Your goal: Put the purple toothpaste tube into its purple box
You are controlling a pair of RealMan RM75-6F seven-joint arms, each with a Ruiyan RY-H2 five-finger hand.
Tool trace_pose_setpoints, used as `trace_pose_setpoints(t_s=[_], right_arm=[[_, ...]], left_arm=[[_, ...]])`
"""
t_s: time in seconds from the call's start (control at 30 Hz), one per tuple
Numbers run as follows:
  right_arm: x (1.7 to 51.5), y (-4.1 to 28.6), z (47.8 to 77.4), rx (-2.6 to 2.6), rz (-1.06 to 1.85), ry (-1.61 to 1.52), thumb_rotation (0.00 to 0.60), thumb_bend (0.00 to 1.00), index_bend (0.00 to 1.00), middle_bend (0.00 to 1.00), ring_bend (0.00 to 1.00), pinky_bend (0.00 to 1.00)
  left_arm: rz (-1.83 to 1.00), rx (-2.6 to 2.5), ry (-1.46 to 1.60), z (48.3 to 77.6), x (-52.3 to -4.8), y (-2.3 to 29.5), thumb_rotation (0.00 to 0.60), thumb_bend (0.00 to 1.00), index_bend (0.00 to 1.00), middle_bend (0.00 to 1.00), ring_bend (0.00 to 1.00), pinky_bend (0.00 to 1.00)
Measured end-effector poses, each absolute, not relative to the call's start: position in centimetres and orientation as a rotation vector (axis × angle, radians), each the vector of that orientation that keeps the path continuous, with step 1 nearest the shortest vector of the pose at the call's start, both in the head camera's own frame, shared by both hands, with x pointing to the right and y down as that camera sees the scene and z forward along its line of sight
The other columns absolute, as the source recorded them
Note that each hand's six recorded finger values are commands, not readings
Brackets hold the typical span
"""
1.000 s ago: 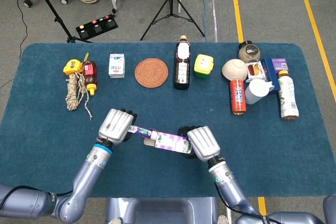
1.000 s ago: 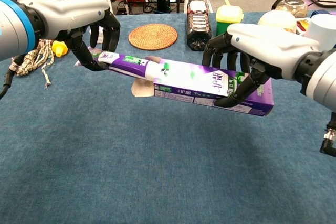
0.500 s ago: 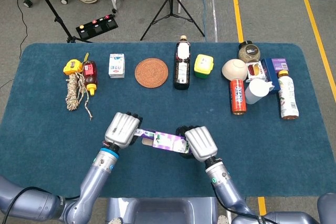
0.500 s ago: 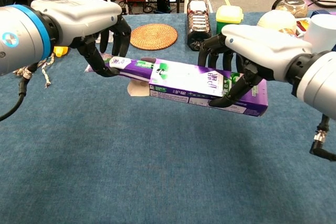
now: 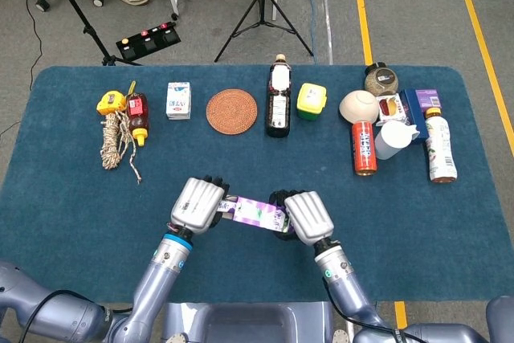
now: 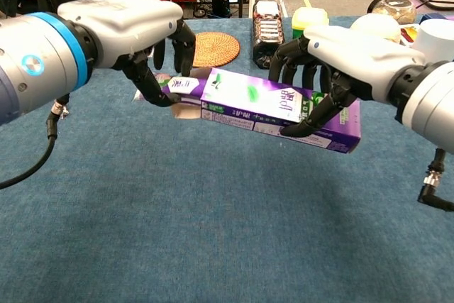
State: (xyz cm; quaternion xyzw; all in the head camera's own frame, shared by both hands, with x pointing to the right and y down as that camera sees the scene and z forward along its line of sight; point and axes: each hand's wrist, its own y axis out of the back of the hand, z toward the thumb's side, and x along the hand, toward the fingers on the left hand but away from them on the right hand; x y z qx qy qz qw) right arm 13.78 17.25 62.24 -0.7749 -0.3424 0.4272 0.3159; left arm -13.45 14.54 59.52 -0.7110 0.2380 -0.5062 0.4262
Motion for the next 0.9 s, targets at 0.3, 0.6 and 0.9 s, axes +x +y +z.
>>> trace_pose_setpoints(t_s=[0.3,0.6,0.9], right_arm=[[15.0,16.6,62.0,-2.122,1.055,-1.026,0.600,0.43,0.48,0.57,0.54,0.65],[16.9,15.1,61.0,-2.240,0.786,-1.253,0.600,0.45,0.48,0.57,0.54,0.65],[20.0,13.3,62.0,-2.226,0.549,-1.424,0.600,0.44,0.49,0.57,0.54,0.65]], left_arm=[[-1.084,-1.693,0.740,54.6,-15.4,12.7,0.600,0.26,0.00,0.00,0.22,0.46],[-1.137,-1.615,1.027,49.4,-23.7,7.5,0.600,0.26,0.00,0.00,0.22,0.46],[-1.203,-1.612,1.199,47.6,-31.2,5.5,0.600,0.26,0.00,0.00,0.22,0.46]])
